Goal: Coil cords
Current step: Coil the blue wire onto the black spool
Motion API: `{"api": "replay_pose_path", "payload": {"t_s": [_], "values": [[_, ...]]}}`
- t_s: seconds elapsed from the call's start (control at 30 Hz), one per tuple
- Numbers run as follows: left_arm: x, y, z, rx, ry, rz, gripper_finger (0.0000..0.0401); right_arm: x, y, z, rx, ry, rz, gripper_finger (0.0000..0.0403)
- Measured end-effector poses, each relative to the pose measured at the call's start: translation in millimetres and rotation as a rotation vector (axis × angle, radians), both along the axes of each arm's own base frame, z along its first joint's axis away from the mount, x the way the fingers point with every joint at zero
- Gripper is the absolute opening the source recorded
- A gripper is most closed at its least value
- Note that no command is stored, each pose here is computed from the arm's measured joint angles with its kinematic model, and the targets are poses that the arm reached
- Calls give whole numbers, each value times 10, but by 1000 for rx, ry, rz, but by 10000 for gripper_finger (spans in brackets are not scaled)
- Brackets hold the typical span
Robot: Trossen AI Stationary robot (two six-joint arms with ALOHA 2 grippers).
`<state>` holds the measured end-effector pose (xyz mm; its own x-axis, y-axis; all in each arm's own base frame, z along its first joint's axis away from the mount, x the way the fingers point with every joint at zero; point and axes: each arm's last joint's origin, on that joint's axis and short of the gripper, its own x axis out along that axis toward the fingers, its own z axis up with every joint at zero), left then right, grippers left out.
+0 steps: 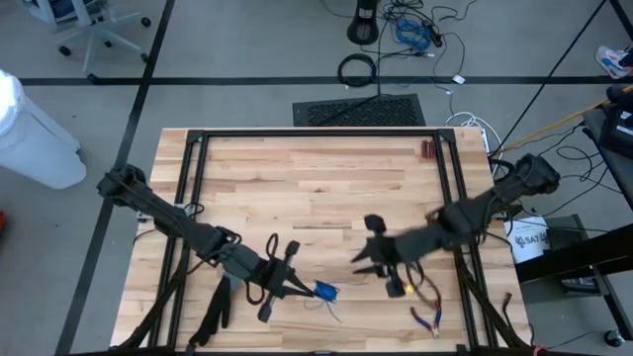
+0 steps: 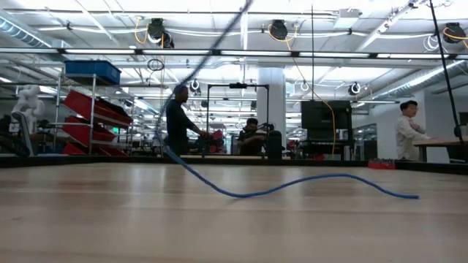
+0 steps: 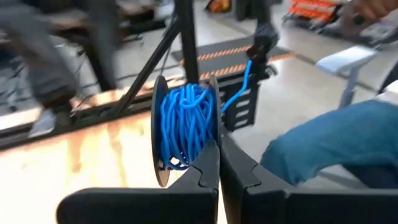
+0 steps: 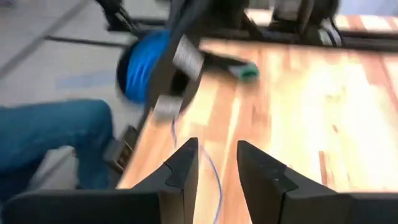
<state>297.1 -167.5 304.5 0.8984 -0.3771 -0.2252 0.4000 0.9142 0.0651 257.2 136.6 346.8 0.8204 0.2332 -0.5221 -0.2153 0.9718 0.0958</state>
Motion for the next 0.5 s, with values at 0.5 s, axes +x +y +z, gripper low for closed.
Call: {"api": "replay_pose_path", "payload": {"t_s": [0.5], "values": [[-195,56,199,43,-35,89,0,279,559,-1372,167,-402,-62,110]]}}
